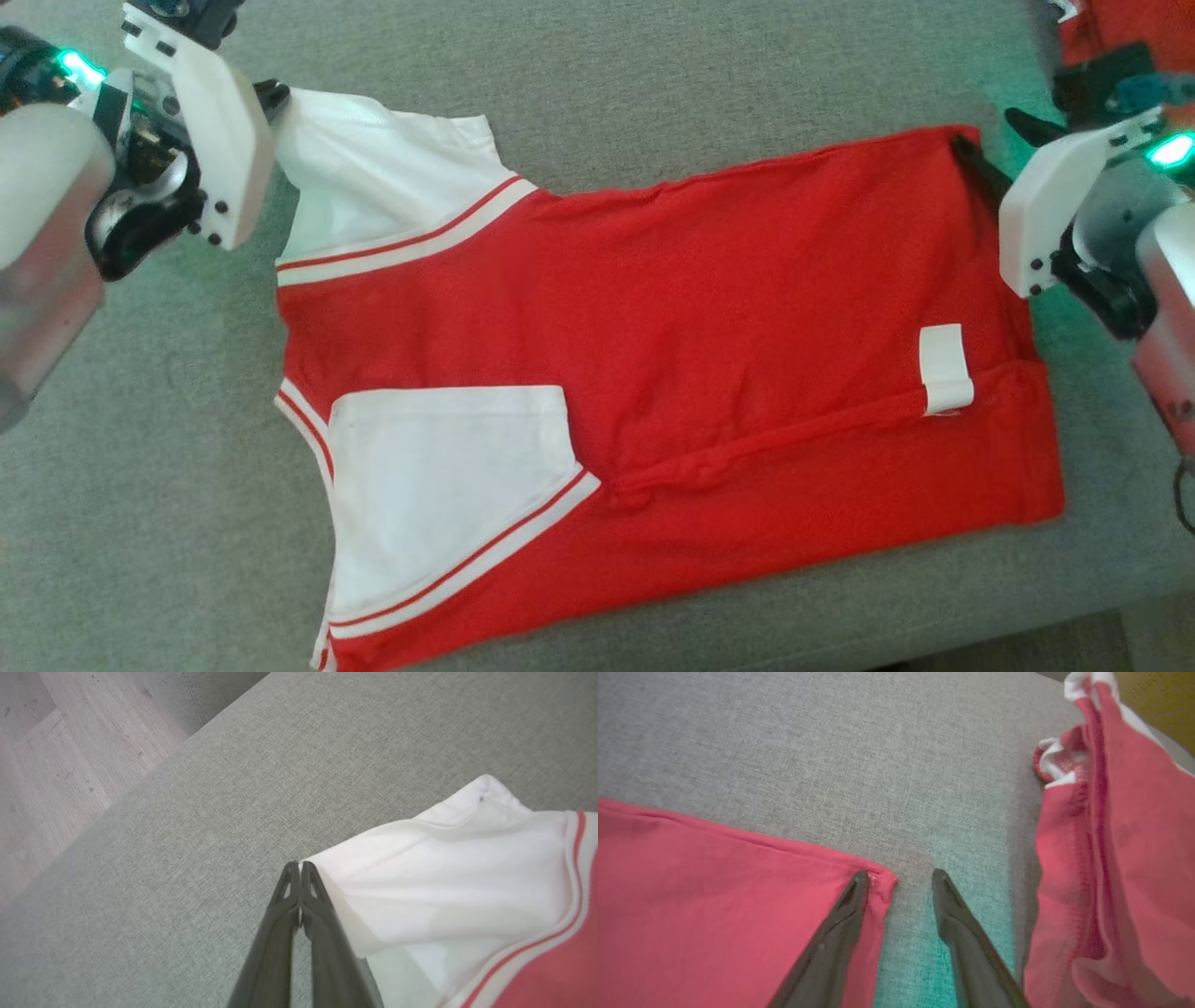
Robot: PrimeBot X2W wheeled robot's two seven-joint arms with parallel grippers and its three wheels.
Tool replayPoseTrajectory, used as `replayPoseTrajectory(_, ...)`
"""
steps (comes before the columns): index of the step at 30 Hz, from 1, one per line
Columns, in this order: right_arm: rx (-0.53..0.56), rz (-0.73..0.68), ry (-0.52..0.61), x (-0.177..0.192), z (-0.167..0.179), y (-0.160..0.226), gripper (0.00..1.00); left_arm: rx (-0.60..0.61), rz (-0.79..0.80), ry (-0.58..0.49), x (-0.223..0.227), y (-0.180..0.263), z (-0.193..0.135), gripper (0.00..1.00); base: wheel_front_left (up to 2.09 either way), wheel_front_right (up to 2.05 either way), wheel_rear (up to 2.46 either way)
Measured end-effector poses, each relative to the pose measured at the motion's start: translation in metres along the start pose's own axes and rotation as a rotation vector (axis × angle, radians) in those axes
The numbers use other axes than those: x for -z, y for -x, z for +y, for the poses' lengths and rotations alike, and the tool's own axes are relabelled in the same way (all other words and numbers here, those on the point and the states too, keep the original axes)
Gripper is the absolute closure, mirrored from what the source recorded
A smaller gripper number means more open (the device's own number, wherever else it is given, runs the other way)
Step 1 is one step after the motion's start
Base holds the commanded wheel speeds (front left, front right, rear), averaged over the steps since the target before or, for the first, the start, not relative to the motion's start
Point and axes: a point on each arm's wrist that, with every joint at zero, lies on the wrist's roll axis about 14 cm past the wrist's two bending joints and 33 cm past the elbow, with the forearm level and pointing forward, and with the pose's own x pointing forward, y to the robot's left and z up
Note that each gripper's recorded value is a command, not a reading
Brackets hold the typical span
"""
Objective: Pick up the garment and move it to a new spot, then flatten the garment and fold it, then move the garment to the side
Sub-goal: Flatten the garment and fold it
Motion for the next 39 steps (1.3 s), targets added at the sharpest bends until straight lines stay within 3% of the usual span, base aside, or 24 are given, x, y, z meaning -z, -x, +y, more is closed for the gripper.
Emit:
replayPoseTrajectory(2, -0.004, 0.004, 0.009, -0.001, 0.001, -0.002, 0.52, 0.0, 0.002, -0.002, 0.001, 0.001, 0.0, 1.0, 0.0, 0.0, 0.0)
replayPoseTrajectory(5, -0.015, 0.013, -0.002, -0.002, 0.003, -0.003, 0.7, -0.002, 0.003, -0.004, 0.002, 0.002, 0.0, 1.0, 0.0, 0.0, 0.0)
replayPoseTrajectory(6, -0.019, 0.014, -0.004, -0.002, 0.004, -0.003, 0.93, -0.003, 0.003, -0.004, 0.002, 0.003, 0.0, 1.0, 0.0, 0.0, 0.0)
replayPoseTrajectory(7, -0.023, 0.017, -0.007, -0.002, 0.006, -0.003, 1.0, -0.003, 0.003, -0.003, 0.002, 0.004, 0.0, 1.0, 0.0, 0.0, 0.0)
replayPoseTrajectory(20, -0.022, -0.106, -0.004, -0.035, 0.001, 0.002, 1.0, -0.041, -0.129, -0.059, -0.018, 0.019, 0.005, 1.0, 0.0, 0.0, 0.0)
replayPoseTrajectory(30, 0.073, -0.445, -0.016, -0.12, -0.036, 0.018, 1.0, -0.174, -0.477, -0.196, -0.095, 0.064, 0.036, 1.0, 0.0, 0.0, 0.0)
replayPoseTrajectory(35, 0.072, -0.432, -0.012, -0.117, -0.034, 0.019, 1.0, -0.165, -0.544, -0.202, -0.106, 0.079, 0.027, 1.0, 0.0, 0.0, 0.0)
replayPoseTrajectory(39, 0.056, -0.4, -0.019, -0.098, -0.027, 0.018, 1.0, -0.113, -0.535, -0.202, -0.091, 0.081, 0.007, 1.0, 0.0, 0.0, 0.0)
